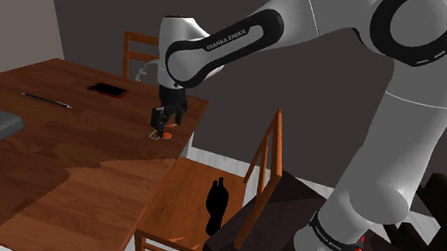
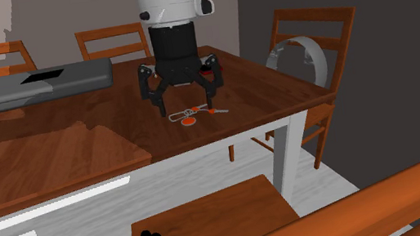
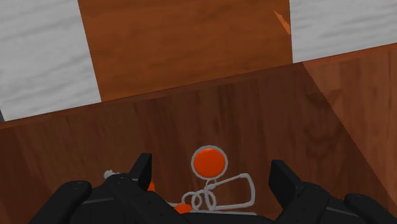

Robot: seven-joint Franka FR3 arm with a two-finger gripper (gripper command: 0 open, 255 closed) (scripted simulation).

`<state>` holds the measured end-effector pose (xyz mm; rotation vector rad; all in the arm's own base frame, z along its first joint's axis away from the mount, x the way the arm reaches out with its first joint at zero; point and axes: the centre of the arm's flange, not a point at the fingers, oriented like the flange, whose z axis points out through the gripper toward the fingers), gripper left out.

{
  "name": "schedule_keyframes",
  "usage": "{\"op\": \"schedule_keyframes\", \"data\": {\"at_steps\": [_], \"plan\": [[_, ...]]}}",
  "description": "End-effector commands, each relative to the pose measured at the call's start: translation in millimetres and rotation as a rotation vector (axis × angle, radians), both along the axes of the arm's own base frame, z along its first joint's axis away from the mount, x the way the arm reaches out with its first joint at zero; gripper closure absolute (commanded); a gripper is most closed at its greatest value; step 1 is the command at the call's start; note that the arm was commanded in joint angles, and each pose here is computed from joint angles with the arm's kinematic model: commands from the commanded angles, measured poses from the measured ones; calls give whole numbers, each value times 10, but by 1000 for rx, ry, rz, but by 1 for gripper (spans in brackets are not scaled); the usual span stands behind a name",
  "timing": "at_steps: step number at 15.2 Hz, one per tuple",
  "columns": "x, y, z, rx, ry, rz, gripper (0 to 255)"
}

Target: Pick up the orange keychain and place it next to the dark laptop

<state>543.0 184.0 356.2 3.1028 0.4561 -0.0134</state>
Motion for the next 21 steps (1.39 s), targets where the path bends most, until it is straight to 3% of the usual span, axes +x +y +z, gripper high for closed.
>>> {"op": "schedule_keyframes", "data": {"at_steps": [1, 3, 11, 12, 21], "plan": [[3, 13, -100, 0, 0, 0, 0], [2, 12, -236, 0, 0, 0, 0], [2, 12, -236, 0, 0, 0, 0], [2, 12, -236, 0, 0, 0, 255], [2, 12, -237, 0, 0, 0, 255]]}}
